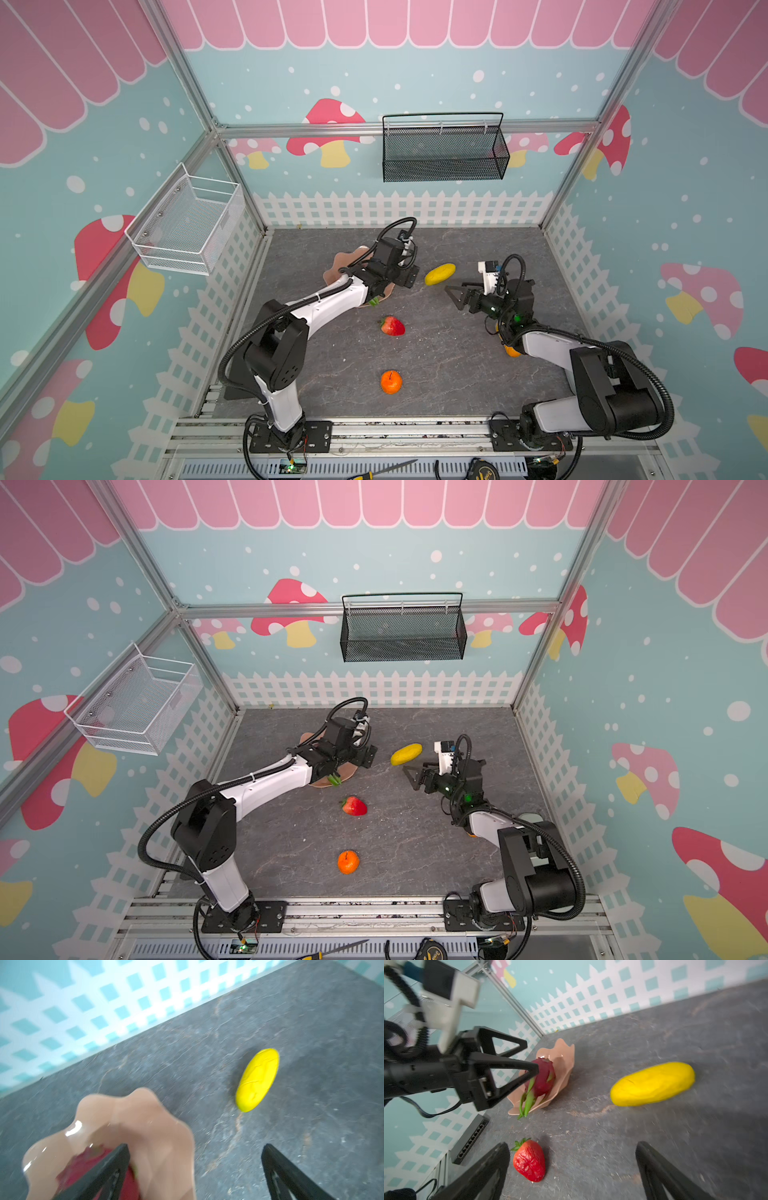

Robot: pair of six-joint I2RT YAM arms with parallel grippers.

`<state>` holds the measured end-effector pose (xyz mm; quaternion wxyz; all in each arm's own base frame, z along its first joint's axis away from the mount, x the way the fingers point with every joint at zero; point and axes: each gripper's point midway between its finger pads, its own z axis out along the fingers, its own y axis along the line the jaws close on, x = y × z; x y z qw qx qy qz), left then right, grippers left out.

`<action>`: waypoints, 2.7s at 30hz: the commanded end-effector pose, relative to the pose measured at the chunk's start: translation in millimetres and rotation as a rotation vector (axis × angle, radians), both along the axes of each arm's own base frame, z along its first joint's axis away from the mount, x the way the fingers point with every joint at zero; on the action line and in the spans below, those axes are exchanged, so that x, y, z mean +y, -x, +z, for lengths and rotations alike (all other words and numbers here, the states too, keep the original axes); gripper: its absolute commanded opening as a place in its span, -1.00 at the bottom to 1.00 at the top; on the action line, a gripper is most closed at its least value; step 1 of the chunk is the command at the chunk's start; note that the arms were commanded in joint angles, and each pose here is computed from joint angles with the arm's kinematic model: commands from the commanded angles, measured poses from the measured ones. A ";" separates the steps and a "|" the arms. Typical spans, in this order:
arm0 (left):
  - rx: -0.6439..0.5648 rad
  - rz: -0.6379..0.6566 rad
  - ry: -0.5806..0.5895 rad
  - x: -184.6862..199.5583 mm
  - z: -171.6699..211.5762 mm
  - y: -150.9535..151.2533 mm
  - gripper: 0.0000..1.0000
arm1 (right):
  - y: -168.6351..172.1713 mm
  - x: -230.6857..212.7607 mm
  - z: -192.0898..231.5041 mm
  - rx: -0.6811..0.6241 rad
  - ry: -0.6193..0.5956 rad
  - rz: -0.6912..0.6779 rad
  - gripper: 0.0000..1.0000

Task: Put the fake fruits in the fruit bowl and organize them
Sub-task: 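Release the dragon fruit and grasp the yellow fruit with the left gripper, then place the yellow fruit in the bowl beside the dragon fruit with the left gripper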

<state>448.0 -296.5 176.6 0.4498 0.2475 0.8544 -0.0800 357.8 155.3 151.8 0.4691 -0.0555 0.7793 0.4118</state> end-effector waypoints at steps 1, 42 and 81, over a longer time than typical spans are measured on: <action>0.021 -0.166 -0.028 -36.5 -23.9 -9.9 0.94 | 3.1 -5.6 13.3 0.007 -0.108 -0.021 0.96; 0.323 -0.214 -0.131 -105.9 -138.1 -43.9 0.66 | 6.1 -18.3 28.5 -0.039 -0.119 -0.030 0.95; 0.202 0.687 0.166 202.9 -33.0 36.4 -0.23 | 82.3 130.8 67.7 -0.351 0.071 0.597 0.96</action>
